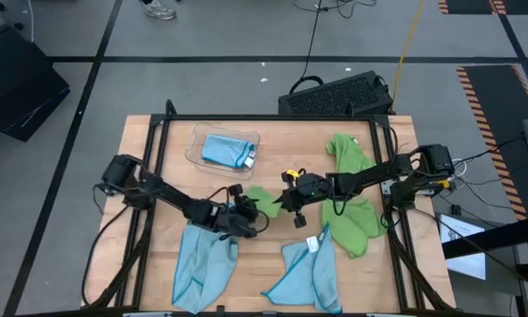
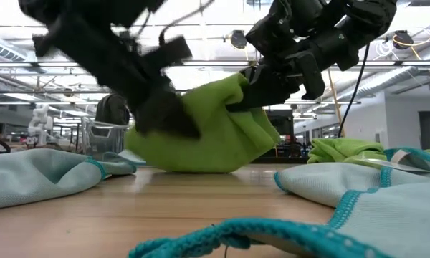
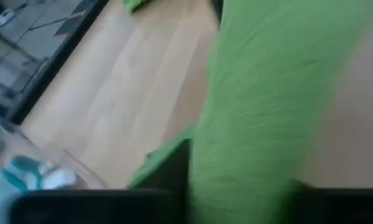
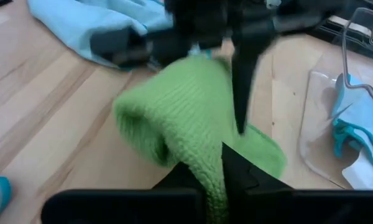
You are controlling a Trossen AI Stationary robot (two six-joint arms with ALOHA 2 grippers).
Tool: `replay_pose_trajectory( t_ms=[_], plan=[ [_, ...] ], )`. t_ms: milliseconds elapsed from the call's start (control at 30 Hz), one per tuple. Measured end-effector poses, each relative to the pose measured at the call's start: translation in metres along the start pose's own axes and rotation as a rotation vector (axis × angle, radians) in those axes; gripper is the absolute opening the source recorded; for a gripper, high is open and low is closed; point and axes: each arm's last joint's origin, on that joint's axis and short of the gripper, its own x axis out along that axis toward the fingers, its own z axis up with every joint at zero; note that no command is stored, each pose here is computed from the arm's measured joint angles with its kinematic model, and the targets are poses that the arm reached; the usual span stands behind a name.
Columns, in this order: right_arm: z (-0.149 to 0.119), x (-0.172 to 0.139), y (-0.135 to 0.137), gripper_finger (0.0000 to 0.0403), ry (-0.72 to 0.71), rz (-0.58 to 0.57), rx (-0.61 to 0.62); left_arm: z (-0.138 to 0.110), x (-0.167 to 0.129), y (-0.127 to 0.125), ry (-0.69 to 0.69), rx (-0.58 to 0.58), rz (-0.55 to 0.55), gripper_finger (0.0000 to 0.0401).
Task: Fold microfiber towels
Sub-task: Put the bottom left green microfiber cloth into the bin
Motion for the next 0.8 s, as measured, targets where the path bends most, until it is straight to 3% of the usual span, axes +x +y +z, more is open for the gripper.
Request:
replay_pose_trajectory(
  t_ms=[67, 233, 333, 533, 800],
  plan=[
    [0.001, 0.0, -0.001, 0.0016, -0.005, -0.004, 0.017, 0.018, -0.013, 0.009, -0.015, 0.033, -0.023, 0.0022],
    [0.011, -0.009, -0.009, 0.0037, -0.059, -0.097, 0.033, 0.046, -0.037, 0.044, 0.059, 0.21, 0.004, 0.0009],
    [0.024, -0.022, -0.017, 0.0056, -0.118, -0.178, 0.043, 0.065, -0.048, 0.074, 0.089, 0.24, 0.041, 0.0007],
    [0.041, -0.046, -0.028, 0.01, -0.211, -0.242, 0.1, 0.079, -0.066, 0.143, 0.226, 0.264, 0.084, 0.0005],
    [0.036, -0.047, -0.032, 0.012, -0.166, -0.246, 0.084, 0.082, -0.07, 0.229, 0.281, 0.265, 0.117, 0.0006]
  ],
)
